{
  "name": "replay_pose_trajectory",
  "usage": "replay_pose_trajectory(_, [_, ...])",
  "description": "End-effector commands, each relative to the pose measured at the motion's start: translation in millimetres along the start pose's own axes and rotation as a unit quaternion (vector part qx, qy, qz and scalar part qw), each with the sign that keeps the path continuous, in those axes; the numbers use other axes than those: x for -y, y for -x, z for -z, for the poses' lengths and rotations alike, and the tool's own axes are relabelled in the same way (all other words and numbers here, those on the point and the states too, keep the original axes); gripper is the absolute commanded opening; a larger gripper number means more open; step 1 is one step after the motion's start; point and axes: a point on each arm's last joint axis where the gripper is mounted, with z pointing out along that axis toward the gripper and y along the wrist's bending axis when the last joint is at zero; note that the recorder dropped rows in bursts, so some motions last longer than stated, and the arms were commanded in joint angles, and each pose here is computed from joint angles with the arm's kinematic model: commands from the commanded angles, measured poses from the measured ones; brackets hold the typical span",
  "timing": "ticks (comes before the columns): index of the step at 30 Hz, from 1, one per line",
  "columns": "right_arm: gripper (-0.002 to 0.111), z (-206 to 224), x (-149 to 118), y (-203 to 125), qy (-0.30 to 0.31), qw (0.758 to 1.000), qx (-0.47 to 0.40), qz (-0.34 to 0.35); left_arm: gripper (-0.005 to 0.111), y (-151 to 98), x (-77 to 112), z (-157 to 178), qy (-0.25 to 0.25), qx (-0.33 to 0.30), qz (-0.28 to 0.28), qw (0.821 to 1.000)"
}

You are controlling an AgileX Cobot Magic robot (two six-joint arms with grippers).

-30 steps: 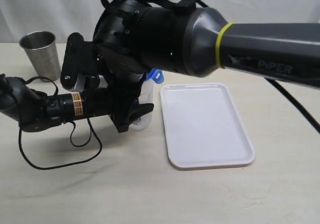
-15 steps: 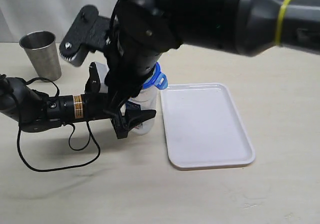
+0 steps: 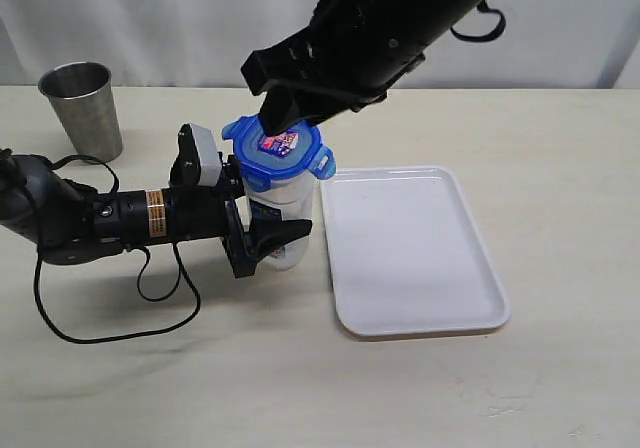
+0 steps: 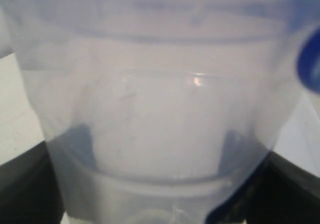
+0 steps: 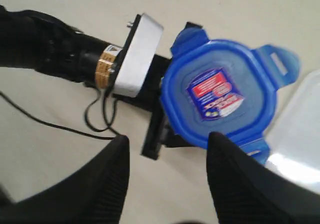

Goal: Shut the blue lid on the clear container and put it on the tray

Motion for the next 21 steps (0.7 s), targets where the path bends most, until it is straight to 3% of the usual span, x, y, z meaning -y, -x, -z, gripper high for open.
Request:
replay_pose_trajectory(1, [0.046, -22.4, 21.3, -7.7, 0.091, 0.992, -0.031, -0.084, 0.000, 1.1, 0.1, 0.4, 0.002, 0.007, 0.002, 1.000])
replay_pose_trajectory(8, [0.046, -47.0, 45.7, -14.3, 0.031, 0.987, 0.006, -0.155, 0.000, 1.4, 0.0, 0.4, 0.003, 0.008, 0.003, 1.000])
replay_pose_trajectory(21, [0.046, -66.9, 57.2, -34.0, 0.002, 0.984, 0.004, -0.178, 0.000, 1.4, -0.2, 0.4, 0.004, 0.009, 0.004, 1.000])
